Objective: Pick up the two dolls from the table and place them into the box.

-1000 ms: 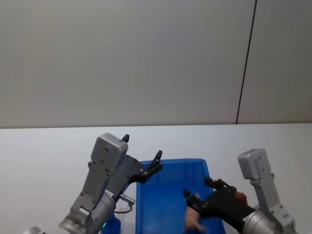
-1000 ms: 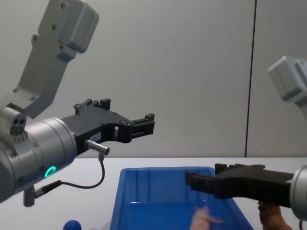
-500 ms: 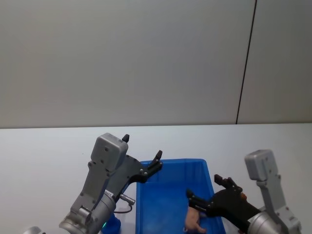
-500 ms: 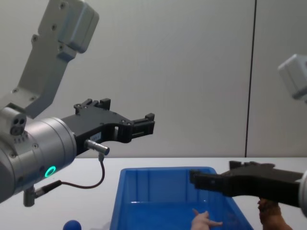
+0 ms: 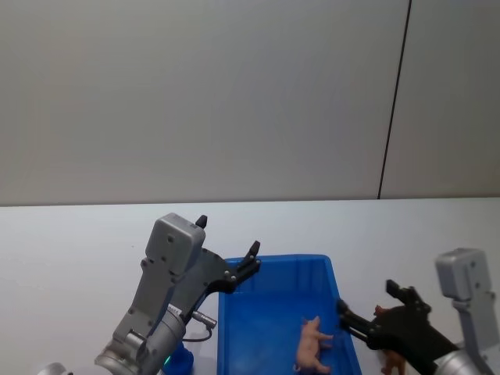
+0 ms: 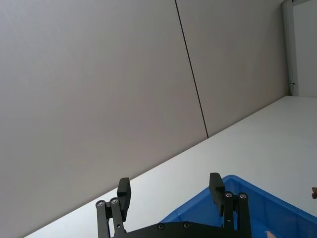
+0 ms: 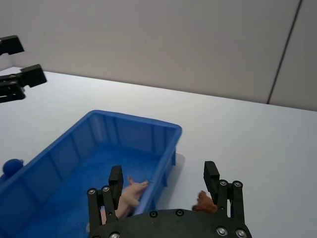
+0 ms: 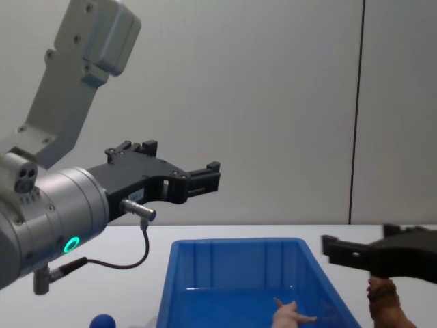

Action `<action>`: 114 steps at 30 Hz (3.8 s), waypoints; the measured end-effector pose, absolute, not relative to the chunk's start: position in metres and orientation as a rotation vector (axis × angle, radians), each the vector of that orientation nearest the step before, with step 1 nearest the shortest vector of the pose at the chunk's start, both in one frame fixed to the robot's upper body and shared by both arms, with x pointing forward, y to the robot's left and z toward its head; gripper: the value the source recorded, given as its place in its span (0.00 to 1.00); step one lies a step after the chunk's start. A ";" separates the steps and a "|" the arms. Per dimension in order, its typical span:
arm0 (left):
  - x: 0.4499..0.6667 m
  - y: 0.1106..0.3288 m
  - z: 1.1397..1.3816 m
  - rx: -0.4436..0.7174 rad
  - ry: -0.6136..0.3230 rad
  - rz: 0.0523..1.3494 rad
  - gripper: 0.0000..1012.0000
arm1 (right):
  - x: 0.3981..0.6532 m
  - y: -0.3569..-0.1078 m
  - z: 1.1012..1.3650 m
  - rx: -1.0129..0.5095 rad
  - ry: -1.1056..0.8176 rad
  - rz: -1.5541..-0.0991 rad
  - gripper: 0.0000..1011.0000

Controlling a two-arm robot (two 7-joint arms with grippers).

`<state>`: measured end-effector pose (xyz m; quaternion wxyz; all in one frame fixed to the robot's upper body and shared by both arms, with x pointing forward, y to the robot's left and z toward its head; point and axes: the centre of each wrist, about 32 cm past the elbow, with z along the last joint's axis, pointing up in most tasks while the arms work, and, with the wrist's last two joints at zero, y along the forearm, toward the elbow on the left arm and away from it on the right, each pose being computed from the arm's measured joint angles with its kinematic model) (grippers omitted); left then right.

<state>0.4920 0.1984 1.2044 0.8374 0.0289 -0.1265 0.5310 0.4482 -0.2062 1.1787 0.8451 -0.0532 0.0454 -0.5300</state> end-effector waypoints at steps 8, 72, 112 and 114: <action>0.492 0.198 1.204 0.061 -0.268 1.124 0.99 | 0.432 -0.218 1.176 -0.133 0.096 -1.200 0.99; 0.492 0.198 1.204 0.061 -0.268 1.124 0.99 | 0.441 -0.205 1.158 -0.190 0.092 -1.222 0.27; 0.492 0.198 1.204 0.061 -0.268 1.124 0.99 | 0.479 -0.170 1.181 -0.109 0.060 -1.056 0.86; 0.492 0.198 1.204 0.061 -0.268 1.124 0.99 | 0.477 -0.171 1.181 -0.107 0.056 -1.071 0.91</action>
